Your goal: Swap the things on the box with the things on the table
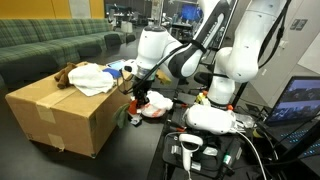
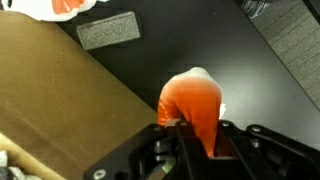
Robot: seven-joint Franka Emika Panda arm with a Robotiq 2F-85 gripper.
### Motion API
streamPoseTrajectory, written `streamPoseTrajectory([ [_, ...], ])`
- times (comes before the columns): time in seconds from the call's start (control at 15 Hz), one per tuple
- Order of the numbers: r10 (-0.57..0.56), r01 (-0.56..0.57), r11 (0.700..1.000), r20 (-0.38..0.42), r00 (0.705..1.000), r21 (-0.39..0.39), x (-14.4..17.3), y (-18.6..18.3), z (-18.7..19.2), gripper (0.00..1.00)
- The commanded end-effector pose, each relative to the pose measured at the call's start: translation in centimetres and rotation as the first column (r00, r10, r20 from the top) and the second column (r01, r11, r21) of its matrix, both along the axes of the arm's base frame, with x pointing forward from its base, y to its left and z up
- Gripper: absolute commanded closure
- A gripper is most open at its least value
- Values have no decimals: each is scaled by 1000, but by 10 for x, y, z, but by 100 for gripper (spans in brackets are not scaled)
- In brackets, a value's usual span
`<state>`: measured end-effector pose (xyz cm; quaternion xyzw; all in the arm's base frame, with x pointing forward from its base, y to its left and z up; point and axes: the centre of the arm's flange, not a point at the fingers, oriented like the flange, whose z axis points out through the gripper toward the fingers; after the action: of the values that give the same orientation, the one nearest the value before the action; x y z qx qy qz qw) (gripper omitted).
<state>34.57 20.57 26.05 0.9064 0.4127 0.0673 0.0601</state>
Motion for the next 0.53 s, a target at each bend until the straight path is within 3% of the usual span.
streamPoseTrajectory([
  [0.0,-50,47,998,72,996,37,6,17,4,91],
  [0.07,-56,54,998,62,996,37,9,18,5,67],
  [0.13,-71,69,997,56,996,39,11,18,8,56],
  [0.47,-84,82,996,41,996,46,20,16,11,19],
])
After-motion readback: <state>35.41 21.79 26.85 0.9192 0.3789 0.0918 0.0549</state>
